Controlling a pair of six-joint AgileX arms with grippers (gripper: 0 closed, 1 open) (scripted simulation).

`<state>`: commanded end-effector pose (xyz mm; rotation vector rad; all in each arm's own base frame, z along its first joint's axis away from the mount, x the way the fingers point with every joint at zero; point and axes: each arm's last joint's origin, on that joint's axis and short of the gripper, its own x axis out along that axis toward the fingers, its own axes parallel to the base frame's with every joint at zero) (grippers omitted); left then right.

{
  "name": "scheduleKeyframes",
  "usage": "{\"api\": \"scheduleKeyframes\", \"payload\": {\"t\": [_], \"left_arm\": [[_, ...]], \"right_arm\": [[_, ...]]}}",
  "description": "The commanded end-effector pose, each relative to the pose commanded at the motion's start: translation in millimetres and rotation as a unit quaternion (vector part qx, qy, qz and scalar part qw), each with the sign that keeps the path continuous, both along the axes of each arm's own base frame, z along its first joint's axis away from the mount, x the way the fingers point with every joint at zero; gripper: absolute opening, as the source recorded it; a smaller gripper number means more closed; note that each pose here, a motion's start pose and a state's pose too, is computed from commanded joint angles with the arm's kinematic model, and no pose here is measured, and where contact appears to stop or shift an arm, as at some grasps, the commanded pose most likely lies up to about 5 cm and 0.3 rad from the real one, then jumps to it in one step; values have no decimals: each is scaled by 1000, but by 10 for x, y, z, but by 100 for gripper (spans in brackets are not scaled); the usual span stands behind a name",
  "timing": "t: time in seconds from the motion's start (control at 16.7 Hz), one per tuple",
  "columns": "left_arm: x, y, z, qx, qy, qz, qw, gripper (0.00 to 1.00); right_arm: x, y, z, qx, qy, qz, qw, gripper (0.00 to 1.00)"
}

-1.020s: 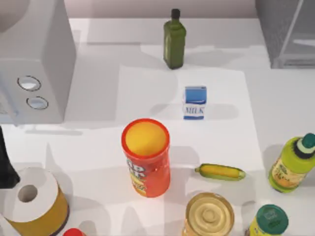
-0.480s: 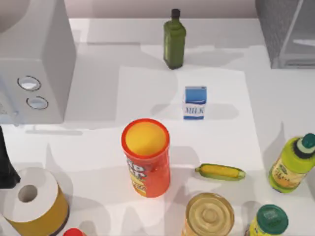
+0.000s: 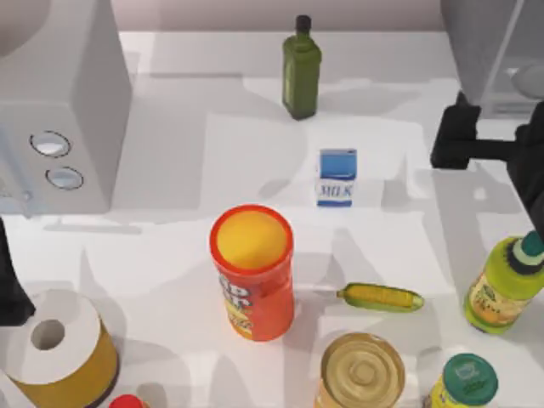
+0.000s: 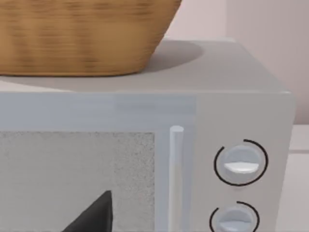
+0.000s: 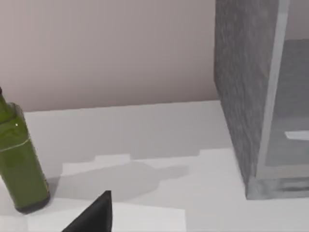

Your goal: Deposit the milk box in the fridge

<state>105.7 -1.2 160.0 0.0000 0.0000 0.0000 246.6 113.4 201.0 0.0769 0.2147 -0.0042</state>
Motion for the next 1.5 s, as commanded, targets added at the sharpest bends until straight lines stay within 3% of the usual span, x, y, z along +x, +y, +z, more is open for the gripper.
{"api": "scheduleKeyframes", "payload": {"t": [0.3,0.72,1.14,1.5], "left_arm": [[0,0,0,0,0,0,1000,100],[0,0,0,0,0,0,1000,100],[0,0,0,0,0,0,1000,100],[0,0,0,0,0,0,1000,100]], "right_arm": [[382,789,-624,-14,27,-2,1000,100],[373,1413,-1444,-36,42,2,998,100],[365,1424,-1489,-39,45,1,998,100],[490,1424,-1222,-37,43,1,998,100]]}}
